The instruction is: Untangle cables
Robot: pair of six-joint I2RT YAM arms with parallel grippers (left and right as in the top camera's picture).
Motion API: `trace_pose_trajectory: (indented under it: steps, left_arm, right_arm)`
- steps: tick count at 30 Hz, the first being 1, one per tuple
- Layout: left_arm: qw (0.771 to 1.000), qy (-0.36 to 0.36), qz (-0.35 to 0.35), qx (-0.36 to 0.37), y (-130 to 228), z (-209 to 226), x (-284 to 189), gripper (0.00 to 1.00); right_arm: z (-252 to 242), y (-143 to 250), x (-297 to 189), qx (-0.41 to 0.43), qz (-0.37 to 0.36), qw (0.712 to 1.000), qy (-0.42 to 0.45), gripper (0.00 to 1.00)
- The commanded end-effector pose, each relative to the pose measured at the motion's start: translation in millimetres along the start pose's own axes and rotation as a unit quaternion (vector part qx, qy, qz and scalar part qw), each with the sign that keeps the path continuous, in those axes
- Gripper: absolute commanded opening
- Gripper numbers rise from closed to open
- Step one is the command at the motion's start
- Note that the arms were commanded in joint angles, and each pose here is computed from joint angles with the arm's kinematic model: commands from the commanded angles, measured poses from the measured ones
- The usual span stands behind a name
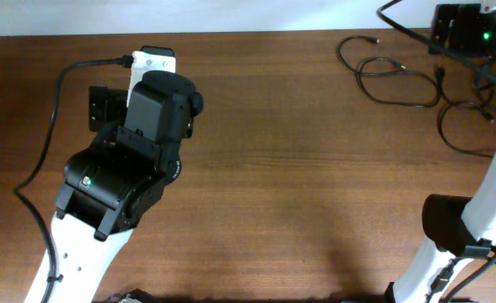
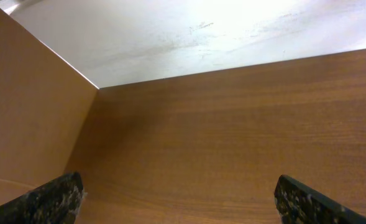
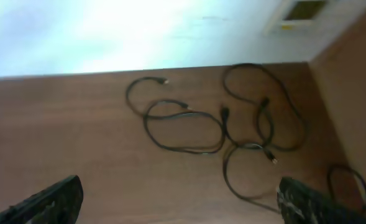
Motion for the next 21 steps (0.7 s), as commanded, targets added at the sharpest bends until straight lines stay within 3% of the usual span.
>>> trace_pose_trajectory:
  steps: [1,6,10,12,16,21]
  left_arm:
    - [1.0,0.0,-0.008,-0.002,-2,6,-6,0.99]
    - [1.0,0.0,-0.008,-0.002,-2,6,-6,0.99]
    - [1.0,0.0,-0.008,-0.002,-1,6,-6,0.99]
    - [1.0,0.0,-0.007,-0.001,-1,6,-6,0.99]
    - [1.0,0.0,-0.007,-0.001,-1,6,-6,0.99]
    - [1.0,0.0,-0.005,0.0,0,6,-6,0.99]
  right_arm:
    - [-67,-4,4,0.17,-0.029,0.973,0.152,1.0]
    - [-128,23,49,0.353,-0.001,0.9,0.257,0.99]
    - [-166,63,98,0.5,0.027,0.801,0.328,0.99]
    - [-182,87,123,0.526,0.05,0.767,0.365,0.99]
    - [-204,126,165,0.538,0.085,0.734,0.407,0.99]
    - [-230,162,198,0.544,0.101,0.714,0.43,0.99]
Point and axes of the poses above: each gripper's point midway between its finger pads, its own x axis out along the fingers, its own z axis along the line the jaws close on, y = z × x, the point moved 1 cm from there along -x, back along the fingers, and after that the axes turned 11 degrees about x, right-handed, at the moved point
